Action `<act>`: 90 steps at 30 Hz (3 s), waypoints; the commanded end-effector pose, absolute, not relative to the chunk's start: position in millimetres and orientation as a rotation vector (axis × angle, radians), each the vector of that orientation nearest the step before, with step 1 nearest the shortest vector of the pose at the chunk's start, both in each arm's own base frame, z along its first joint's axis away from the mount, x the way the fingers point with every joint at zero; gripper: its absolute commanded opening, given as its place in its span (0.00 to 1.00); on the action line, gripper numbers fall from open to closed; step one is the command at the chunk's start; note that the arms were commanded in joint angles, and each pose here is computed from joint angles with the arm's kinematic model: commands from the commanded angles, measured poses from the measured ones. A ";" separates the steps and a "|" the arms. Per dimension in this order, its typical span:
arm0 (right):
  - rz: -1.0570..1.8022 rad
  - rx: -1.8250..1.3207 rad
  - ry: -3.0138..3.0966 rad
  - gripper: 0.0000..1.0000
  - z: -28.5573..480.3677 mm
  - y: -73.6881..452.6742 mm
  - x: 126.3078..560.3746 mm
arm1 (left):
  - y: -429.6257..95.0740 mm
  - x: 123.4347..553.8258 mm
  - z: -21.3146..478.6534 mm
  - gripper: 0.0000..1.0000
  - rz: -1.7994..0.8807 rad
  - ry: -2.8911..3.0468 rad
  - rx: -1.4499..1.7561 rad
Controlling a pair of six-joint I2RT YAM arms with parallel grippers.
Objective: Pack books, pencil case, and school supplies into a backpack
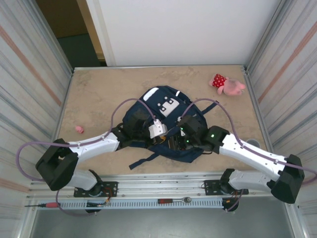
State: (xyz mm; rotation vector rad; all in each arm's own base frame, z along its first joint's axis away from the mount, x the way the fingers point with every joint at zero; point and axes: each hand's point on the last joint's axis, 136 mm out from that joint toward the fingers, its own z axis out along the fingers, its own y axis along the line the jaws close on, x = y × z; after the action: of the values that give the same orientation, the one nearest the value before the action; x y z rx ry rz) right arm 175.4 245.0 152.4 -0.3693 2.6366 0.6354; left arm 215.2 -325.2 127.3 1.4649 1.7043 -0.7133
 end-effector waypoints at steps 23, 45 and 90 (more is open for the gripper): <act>0.288 -0.233 2.696 0.00 147.5 157.9 217.3 | -301.4 221.5 136.3 0.00 -0.717 1.768 1.411; 0.823 -0.264 2.580 0.00 138.8 293.8 205.3 | -209.0 271.3 163.0 0.55 -0.520 1.944 1.015; 0.822 -0.469 2.644 0.00 135.4 232.0 227.1 | -198.7 226.0 137.3 0.18 -0.425 1.867 1.511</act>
State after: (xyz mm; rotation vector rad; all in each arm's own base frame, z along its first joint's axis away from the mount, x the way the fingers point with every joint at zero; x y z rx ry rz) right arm 232.0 236.2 136.4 -0.4172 2.6200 0.8657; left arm 235.0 -222.8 148.5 1.5071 1.7775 -0.4765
